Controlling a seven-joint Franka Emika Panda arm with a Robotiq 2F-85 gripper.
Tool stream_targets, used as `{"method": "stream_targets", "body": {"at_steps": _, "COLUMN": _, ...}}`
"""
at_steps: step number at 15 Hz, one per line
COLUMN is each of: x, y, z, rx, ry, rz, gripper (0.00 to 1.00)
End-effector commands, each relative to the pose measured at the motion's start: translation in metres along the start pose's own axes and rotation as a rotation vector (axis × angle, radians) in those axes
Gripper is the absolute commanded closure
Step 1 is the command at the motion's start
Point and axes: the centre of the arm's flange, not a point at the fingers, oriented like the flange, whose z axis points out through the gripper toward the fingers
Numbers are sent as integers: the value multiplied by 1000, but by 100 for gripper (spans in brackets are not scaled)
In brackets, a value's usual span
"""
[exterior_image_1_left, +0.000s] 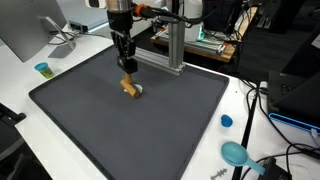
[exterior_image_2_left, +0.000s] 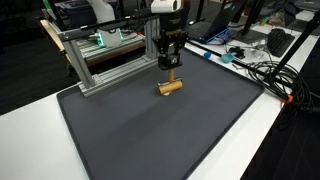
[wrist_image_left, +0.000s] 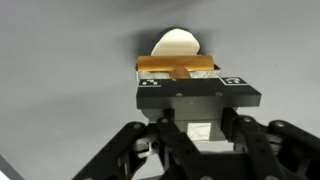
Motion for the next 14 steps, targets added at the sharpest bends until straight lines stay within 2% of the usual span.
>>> {"method": "stream_targets", "body": {"at_steps": 1, "x": 16, "y": -2, "z": 22, "rx": 30, "ry": -17, "rz": 9, "gripper": 78}}
{"method": "stream_targets", "body": {"at_steps": 5, "x": 22, "y": 0, "z": 19, "rx": 45, "ry": -2, "rz": 18, "gripper": 78}}
{"method": "stream_targets", "body": {"at_steps": 9, "x": 10, "y": 6, "z": -30, "rx": 49, "ry": 82, "rz": 13, "gripper": 78}}
{"method": "stream_targets", "body": {"at_steps": 11, "x": 2, "y": 5, "z": -45, "rx": 31, "ry": 50, "rz": -14, "gripper": 78}}
{"method": "stream_targets", "body": {"at_steps": 14, "x": -9, "y": -3, "z": -40, "rx": -10, "ry": -31, "rz": -105, "gripper": 78}}
